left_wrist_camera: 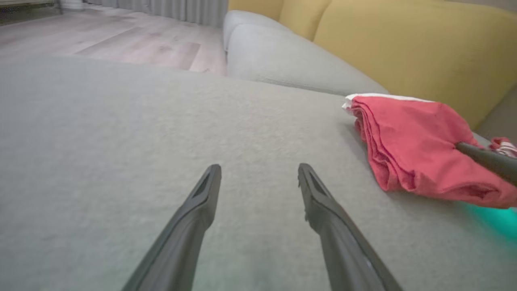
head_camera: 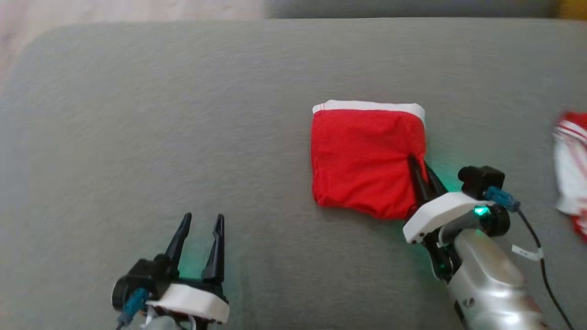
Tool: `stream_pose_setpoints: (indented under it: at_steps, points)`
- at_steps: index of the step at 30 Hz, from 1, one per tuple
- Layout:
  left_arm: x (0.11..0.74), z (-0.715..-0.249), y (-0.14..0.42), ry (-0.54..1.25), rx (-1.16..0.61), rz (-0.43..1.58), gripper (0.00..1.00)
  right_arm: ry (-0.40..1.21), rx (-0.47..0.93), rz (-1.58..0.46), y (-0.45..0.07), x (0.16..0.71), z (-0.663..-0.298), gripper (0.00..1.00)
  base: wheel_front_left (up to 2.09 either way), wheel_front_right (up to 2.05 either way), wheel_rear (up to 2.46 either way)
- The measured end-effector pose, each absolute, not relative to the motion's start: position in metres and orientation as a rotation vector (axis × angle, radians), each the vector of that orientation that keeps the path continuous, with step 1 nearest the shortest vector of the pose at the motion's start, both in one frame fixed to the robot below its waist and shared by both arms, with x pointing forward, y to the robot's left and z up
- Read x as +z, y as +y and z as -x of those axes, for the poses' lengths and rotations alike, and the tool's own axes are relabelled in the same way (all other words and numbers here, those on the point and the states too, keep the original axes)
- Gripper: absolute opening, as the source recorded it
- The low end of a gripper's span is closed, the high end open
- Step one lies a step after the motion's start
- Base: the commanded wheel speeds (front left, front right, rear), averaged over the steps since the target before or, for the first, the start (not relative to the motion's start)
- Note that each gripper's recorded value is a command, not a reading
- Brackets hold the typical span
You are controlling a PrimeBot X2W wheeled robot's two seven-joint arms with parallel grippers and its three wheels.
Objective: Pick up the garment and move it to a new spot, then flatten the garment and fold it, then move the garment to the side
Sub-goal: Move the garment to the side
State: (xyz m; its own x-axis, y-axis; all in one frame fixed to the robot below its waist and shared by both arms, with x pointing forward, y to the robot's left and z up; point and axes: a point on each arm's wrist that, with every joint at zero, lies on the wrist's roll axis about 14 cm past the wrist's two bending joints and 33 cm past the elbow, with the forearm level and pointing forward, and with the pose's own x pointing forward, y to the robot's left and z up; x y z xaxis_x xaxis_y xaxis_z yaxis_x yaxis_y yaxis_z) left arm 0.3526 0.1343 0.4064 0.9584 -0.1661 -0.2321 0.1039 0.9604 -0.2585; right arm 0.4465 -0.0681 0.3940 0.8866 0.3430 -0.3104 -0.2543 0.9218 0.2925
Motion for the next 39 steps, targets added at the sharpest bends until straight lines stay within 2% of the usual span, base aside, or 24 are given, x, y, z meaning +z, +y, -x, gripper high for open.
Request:
stream_pose_setpoints:
  at_steps: [8,17,20,26,31,32,33,36,39]
  points:
    - [0.428,-0.395,0.039,0.200,-0.434,0.250,1.00,0.306,0.097,-0.255,-0.158,0.408,-0.408,0.00,0.00,0.00,0.00]
    - [0.429,-0.399,-0.067,0.220,-0.733,0.272,1.00,0.265,-0.135,-0.228,-0.242,0.420,-0.365,0.00,0.00,0.00,0.00]
    - [0.417,-0.396,-0.076,0.251,-0.765,0.265,1.00,0.270,-0.150,-0.161,-0.257,0.425,-0.372,0.00,0.00,0.00,0.00]
    - [0.402,-0.397,-0.063,0.288,-0.728,0.261,1.00,0.244,-0.152,0.051,-0.296,0.459,-0.420,0.00,0.00,0.00,0.00]
    - [0.392,-0.399,-0.041,0.309,-0.667,0.252,1.00,0.276,-0.265,0.158,-0.361,0.478,-0.435,0.00,0.00,0.00,0.00]
    - [0.391,-0.399,-0.037,0.311,-0.655,0.248,1.00,0.295,-0.290,0.167,-0.373,0.477,-0.434,0.33,0.00,0.00,0.00]
    - [0.389,-0.400,-0.032,0.313,-0.640,0.247,1.00,0.317,-0.318,0.169,-0.384,0.475,-0.431,1.00,0.00,0.00,0.00]
    - [0.388,-0.401,-0.019,0.315,-0.603,0.244,1.00,0.331,-0.371,0.170,-0.404,0.476,-0.428,1.00,0.00,0.00,0.00]
    - [0.388,-0.404,-0.007,0.310,-0.565,0.242,1.00,0.292,-0.372,0.162,-0.400,0.483,-0.439,1.00,0.00,0.00,0.00]
